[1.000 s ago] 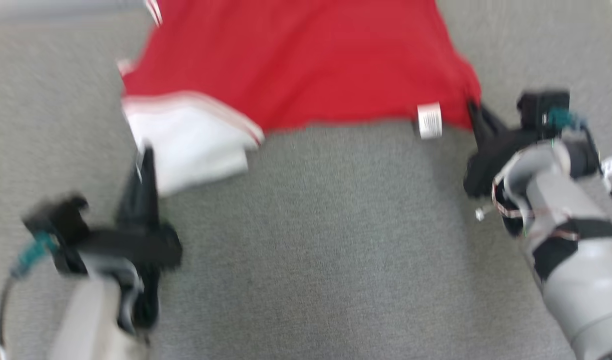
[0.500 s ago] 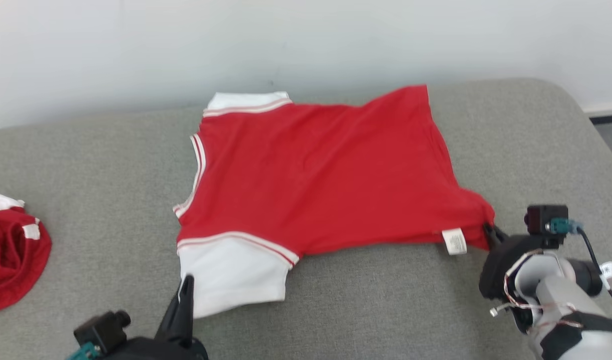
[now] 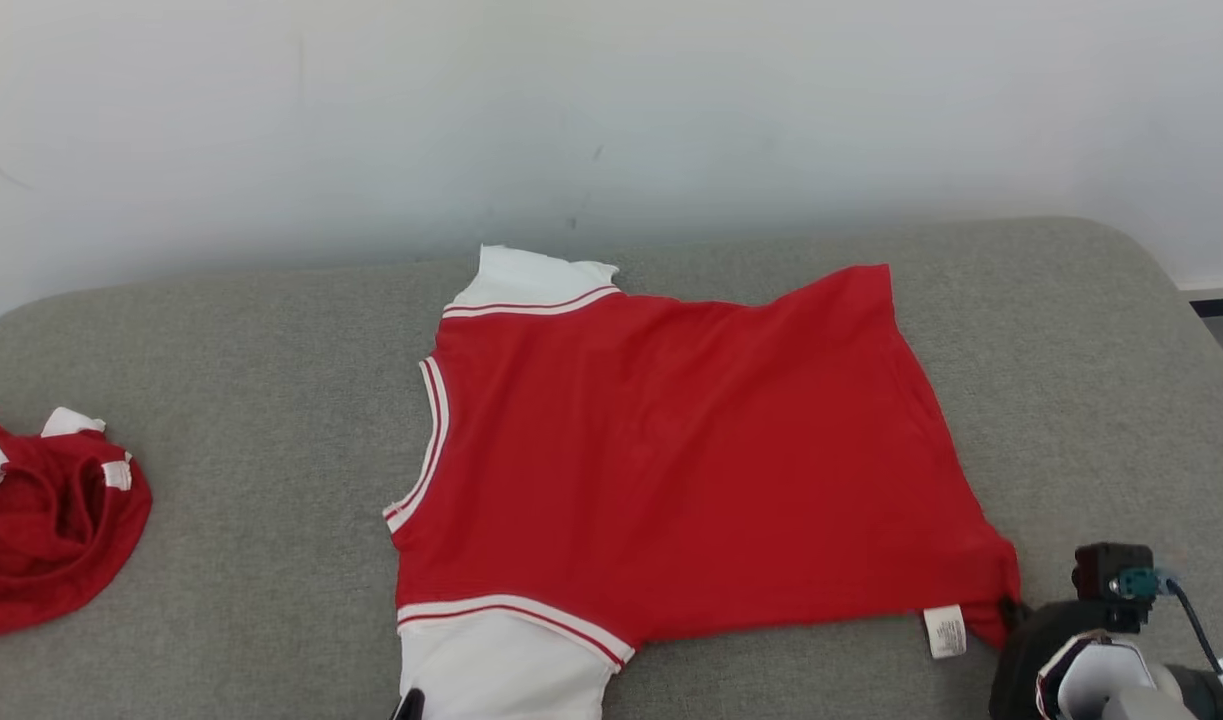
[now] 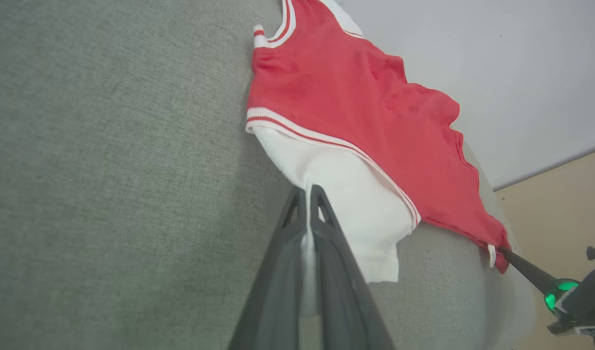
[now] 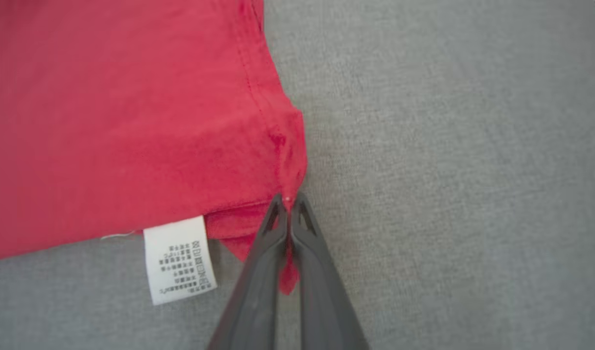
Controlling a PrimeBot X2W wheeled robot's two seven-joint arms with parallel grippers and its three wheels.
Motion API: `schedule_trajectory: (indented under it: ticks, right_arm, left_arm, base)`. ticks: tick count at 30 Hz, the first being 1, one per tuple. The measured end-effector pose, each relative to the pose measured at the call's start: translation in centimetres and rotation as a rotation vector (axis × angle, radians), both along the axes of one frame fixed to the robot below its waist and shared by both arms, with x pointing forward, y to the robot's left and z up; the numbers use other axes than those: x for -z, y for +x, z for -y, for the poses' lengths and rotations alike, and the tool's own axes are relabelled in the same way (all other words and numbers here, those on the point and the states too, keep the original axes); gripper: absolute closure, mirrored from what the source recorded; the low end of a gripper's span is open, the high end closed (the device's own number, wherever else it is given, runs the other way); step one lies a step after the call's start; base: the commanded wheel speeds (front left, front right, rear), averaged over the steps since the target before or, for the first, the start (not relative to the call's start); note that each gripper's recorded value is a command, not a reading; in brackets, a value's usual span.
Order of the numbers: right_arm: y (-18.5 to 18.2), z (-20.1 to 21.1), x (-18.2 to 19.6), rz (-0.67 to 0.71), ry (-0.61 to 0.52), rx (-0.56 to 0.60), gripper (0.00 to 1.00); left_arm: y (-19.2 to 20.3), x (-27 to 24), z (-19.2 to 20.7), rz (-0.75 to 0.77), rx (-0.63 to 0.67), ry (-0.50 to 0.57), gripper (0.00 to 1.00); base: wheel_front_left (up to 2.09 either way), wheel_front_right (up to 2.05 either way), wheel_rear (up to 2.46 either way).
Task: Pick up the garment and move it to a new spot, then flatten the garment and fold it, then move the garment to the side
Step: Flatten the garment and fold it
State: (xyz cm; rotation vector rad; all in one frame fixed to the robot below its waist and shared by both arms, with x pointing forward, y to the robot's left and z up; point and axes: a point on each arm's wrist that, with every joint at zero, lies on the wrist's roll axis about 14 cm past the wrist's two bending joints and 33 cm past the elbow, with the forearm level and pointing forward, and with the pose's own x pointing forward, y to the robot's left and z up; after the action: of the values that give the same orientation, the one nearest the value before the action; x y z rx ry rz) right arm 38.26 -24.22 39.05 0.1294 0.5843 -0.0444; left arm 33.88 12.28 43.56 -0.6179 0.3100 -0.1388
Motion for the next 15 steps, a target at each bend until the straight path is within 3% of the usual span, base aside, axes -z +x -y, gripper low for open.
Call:
schedule_trajectory:
  ticks: [4,15]
  right_arm:
    - [-1.8,0.2,1.5,-0.072,-0.022,-0.011,1.0]
    - [-4.1,-1.2,1.1,-0.119,-0.034,-0.034,1.0]
  left_arm:
    - [-1.0,0.4,0.2,-0.027,0.005,-0.008,1.0]
    - [-2.9,1.4,0.6,-0.1,0.037,-0.013,1.0]
  base:
    - [0.0,0.0,0.0]
    - [0.0,0.0,0.0]
